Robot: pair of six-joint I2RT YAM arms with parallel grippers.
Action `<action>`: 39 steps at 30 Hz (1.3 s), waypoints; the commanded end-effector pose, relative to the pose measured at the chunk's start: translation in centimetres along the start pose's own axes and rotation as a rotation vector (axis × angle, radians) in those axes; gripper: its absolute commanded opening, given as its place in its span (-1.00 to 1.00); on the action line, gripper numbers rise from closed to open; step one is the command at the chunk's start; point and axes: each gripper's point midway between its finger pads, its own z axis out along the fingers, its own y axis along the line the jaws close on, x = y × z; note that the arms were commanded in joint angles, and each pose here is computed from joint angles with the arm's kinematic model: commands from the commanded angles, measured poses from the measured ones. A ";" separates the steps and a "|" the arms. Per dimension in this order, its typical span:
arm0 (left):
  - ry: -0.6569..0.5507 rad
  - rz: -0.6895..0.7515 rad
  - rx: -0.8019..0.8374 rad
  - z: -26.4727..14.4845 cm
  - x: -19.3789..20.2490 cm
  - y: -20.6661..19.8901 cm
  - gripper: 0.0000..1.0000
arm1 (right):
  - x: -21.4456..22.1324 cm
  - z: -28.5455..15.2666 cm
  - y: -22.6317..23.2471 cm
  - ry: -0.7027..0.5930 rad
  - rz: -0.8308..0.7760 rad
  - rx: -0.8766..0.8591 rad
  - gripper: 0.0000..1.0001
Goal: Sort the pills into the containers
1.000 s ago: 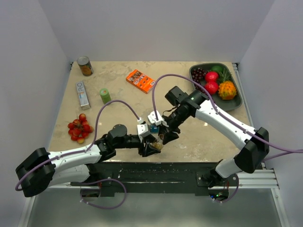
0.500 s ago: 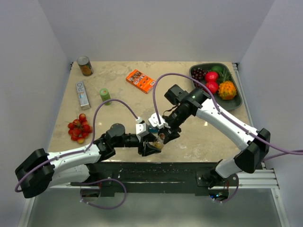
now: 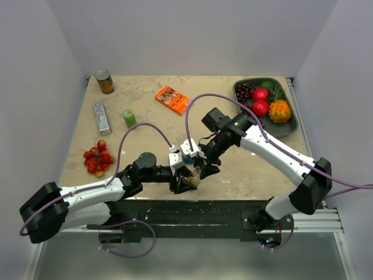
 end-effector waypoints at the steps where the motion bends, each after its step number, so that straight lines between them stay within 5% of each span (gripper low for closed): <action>1: -0.041 0.026 0.012 0.3 -1.8 -0.3 -1.00 | -2.2 -1.2 -2.0 -0.055 -0.013 0.118 0.21; 5: -0.041 0.023 -0.008 0.2 -1.6 0.0 -1.00 | -3.4 -2.1 -1.8 -0.086 0.051 0.128 0.54; 10: -0.047 0.022 -0.032 0.0 -1.6 0.3 -1.00 | -4.0 -2.6 -2.2 -0.090 0.149 0.164 0.59; 32: -0.070 0.032 -0.070 -0.7 -1.9 0.7 -1.00 | -0.2 -1.7 -2.4 0.007 0.276 0.224 0.54; 39: -0.072 0.030 -0.073 -0.7 -2.0 0.8 -1.00 | -0.2 -1.3 -2.0 -0.004 0.294 0.184 0.20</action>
